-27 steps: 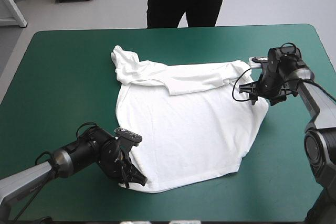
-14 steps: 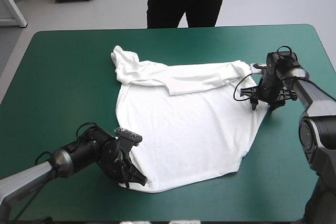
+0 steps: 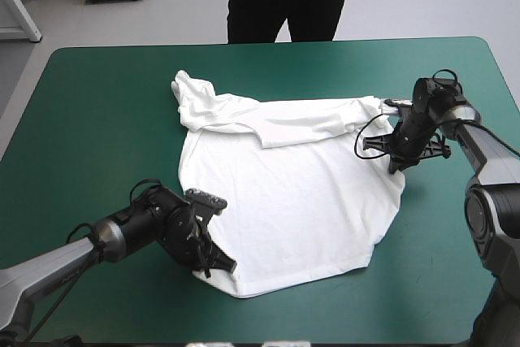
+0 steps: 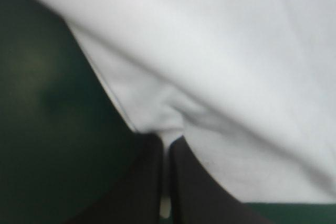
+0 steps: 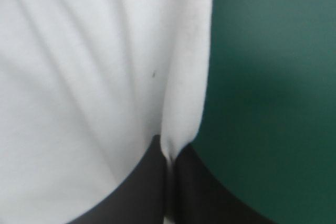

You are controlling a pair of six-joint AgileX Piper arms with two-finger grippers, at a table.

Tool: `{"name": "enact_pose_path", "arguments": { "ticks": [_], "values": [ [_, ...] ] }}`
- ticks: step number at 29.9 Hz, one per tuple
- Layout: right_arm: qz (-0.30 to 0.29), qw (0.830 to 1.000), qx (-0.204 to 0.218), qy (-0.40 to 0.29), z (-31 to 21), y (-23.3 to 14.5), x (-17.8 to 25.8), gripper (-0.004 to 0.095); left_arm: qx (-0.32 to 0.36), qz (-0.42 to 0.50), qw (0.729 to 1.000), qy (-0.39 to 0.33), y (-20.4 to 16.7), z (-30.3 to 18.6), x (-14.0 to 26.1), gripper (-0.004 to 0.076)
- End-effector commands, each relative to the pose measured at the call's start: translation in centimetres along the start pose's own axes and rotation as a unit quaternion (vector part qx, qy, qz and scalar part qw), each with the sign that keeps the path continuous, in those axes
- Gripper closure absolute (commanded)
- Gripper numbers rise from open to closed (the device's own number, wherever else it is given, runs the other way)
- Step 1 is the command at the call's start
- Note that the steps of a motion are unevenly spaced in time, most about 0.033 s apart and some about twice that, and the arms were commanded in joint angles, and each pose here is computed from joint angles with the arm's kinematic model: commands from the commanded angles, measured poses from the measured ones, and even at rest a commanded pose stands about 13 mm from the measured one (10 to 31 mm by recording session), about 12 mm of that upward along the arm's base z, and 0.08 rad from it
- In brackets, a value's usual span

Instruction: Fold the cloth

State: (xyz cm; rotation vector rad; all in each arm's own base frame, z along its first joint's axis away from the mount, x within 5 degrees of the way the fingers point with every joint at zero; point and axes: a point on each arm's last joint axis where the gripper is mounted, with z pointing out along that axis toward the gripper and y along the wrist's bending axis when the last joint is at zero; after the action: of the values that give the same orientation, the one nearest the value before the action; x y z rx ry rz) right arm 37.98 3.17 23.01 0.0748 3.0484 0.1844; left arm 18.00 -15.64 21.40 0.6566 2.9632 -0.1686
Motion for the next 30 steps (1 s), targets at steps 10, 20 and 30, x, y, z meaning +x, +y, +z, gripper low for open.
{"name": "enact_pose_path", "arguments": {
  "ticks": [10, 20, 30],
  "values": [
    [-0.039, 0.971, -0.043, -0.231, -17.6, 1.5, 6.8, 0.0925, -0.014, -0.01, 0.959, -0.281, 4.2, -17.2, -8.0, 0.0733],
    [-0.083, 0.905, -0.093, -0.407, -29.9, 3.1, 11.6, 0.0925, -0.051, 0.027, 0.859, -0.509, 3.8, -33.5, -6.0, 0.0733],
    [-0.149, 0.807, -0.154, -0.55, -39.0, 4.8, 16.9, 0.0925, -0.067, 0.058, 0.685, -0.723, 2.8, -45.7, 1.9, 0.0733]
  ]
}}
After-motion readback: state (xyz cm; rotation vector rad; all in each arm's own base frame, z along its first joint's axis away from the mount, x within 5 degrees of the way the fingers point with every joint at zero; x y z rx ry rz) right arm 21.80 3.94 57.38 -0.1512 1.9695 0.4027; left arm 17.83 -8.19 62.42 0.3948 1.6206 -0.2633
